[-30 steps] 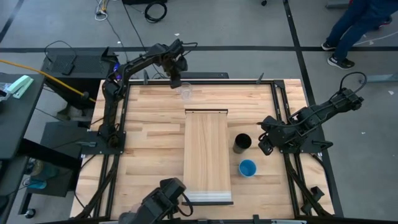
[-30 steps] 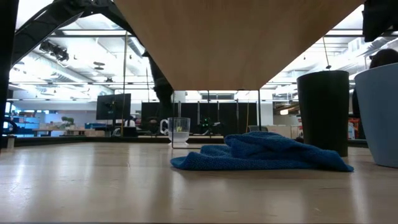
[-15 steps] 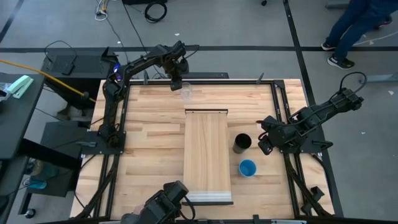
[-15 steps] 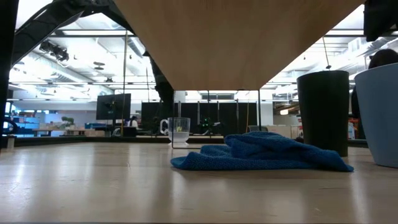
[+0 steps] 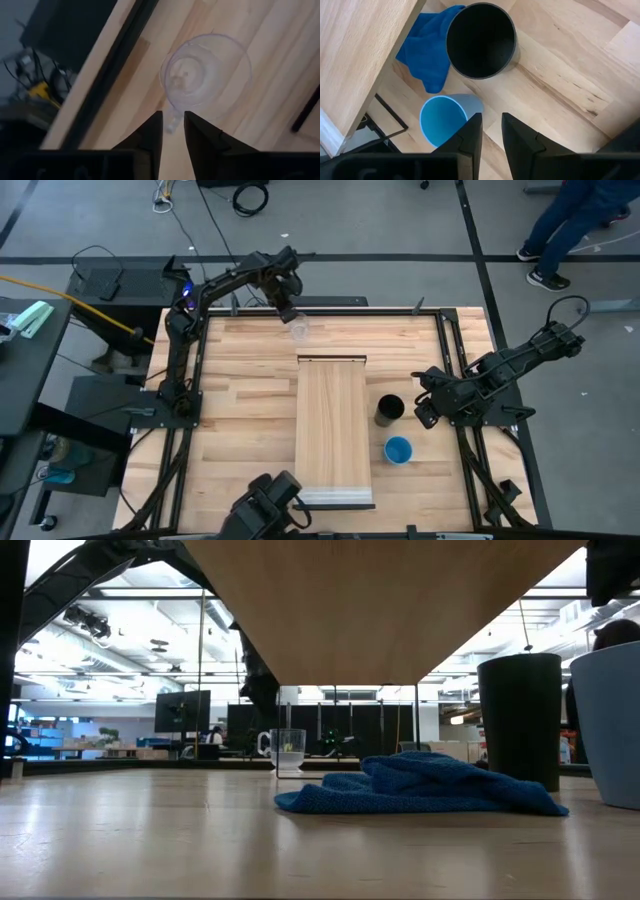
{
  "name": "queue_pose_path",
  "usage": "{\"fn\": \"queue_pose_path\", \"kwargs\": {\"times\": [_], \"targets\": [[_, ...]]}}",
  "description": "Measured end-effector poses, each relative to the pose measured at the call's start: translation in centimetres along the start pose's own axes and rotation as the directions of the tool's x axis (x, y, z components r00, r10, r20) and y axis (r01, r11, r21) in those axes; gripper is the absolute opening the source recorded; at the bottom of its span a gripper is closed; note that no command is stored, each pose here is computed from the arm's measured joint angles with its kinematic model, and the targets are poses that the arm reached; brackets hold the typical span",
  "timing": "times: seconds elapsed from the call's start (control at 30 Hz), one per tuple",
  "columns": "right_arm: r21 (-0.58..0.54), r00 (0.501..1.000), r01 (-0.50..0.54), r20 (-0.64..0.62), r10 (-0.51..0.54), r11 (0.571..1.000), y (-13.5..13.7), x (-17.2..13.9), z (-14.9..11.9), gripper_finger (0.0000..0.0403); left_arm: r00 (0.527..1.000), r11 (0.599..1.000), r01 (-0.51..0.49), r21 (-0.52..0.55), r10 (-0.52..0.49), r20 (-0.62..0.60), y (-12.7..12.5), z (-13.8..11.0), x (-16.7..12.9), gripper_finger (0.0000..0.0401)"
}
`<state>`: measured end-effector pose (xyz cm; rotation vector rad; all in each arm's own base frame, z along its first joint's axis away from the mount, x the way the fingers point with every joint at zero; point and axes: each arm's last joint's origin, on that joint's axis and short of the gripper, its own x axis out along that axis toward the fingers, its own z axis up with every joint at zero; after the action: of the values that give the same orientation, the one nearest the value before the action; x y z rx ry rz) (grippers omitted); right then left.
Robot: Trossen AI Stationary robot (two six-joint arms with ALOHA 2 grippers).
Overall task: Stack small to large cups/mugs on shelf
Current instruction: Put the transparent cup on the shelf
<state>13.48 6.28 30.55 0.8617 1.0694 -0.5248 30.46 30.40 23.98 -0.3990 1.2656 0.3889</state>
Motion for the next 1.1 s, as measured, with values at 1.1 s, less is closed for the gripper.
{"fn": "queue_pose_path", "kwargs": {"times": [1.1], "targets": [[0.011,1.0,-0.004,-0.011,0.004,1.0,0.0,0.0,0.0,0.008,1.0,0.941,-0.015,-0.339,0.014,-0.005,-0.1,0.4,1.2,0.0104]]}}
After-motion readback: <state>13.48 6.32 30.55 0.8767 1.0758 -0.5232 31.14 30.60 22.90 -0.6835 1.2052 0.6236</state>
